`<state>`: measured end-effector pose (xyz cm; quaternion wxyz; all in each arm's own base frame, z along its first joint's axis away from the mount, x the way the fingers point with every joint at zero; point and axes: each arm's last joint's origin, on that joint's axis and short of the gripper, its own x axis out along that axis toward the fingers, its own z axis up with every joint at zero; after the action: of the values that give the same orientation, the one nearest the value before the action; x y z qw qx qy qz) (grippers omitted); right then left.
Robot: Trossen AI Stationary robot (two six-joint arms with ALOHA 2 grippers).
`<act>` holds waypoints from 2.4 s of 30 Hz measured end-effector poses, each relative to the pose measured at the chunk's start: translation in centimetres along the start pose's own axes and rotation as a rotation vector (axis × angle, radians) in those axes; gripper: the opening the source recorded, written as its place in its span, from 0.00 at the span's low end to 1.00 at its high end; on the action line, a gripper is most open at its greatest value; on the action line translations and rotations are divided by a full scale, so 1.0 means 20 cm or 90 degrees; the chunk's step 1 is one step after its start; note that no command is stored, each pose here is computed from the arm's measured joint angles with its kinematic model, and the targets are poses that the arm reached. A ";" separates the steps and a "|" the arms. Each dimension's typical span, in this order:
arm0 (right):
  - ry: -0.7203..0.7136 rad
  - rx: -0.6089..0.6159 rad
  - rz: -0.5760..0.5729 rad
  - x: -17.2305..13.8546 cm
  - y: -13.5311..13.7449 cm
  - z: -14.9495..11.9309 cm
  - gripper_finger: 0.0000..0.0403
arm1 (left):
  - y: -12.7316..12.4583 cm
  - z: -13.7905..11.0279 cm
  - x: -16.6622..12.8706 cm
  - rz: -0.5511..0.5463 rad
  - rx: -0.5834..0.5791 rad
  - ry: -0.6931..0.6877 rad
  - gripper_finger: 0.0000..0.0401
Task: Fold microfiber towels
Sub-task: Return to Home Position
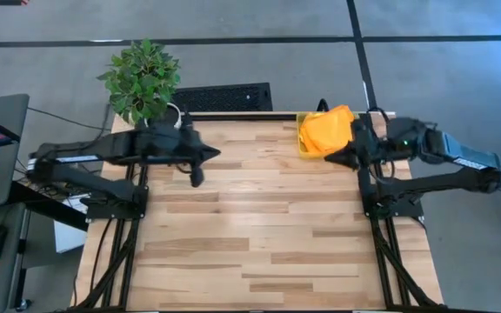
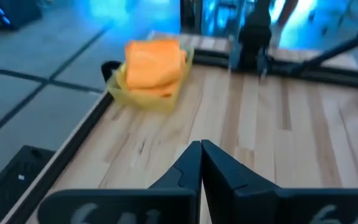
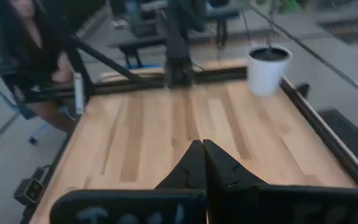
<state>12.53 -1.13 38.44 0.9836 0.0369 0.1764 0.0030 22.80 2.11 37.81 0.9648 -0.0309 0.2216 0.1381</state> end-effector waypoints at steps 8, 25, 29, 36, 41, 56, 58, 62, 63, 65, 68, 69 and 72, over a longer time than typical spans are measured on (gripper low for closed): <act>-0.140 0.013 0.015 -0.03 0.04 -0.25 0.01 | 0.11 -0.28 -0.24 0.012 -0.061 -0.172 0.00; -0.323 0.063 0.018 -0.12 0.01 -0.66 0.01 | 0.18 -0.75 -0.43 0.007 -0.123 -0.359 0.00; -0.302 0.064 0.014 -0.07 0.00 -0.72 0.00 | 0.19 -0.85 -0.45 0.009 -0.134 -0.392 0.00; -0.335 0.059 0.019 0.02 -0.01 -0.78 0.01 | 0.19 -0.95 -0.38 0.022 -0.137 -0.382 0.00; -0.331 0.062 0.020 0.12 -0.02 -0.88 0.01 | 0.18 -1.04 -0.29 0.023 -0.141 -0.341 0.00; -0.285 0.050 0.008 0.24 -0.03 -1.03 0.04 | 0.17 -1.20 -0.12 0.045 -0.131 -0.328 0.00; -0.263 0.051 0.006 0.25 -0.03 -1.05 0.06 | 0.18 -1.20 -0.13 0.055 -0.149 -0.329 0.00; -0.221 0.139 0.018 0.26 -0.03 -1.08 0.09 | 0.18 -1.20 -0.13 0.060 -0.130 -0.328 0.00; -0.219 0.169 0.023 0.26 -0.03 -1.08 0.10 | 0.18 -1.21 -0.12 0.062 -0.124 -0.328 0.00; -0.216 0.211 0.029 0.26 -0.03 -1.08 0.10 | 0.18 -1.21 -0.12 0.064 -0.116 -0.327 0.00; -0.216 0.222 0.031 0.26 -0.03 -1.08 0.10 | 0.18 -1.21 -0.12 0.063 -0.118 -0.327 0.00; -0.216 0.221 0.031 0.26 -0.03 -1.08 0.10 | 0.18 -1.21 -0.12 0.063 -0.119 -0.327 0.00; -0.216 0.201 0.028 0.26 -0.03 -1.08 0.10 | 0.18 -1.21 -0.12 0.065 -0.114 -0.327 0.00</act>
<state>9.93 -0.15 16.42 0.9809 0.1943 0.0060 -0.0095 9.55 1.99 17.21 0.9747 -0.0685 -0.0419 0.2086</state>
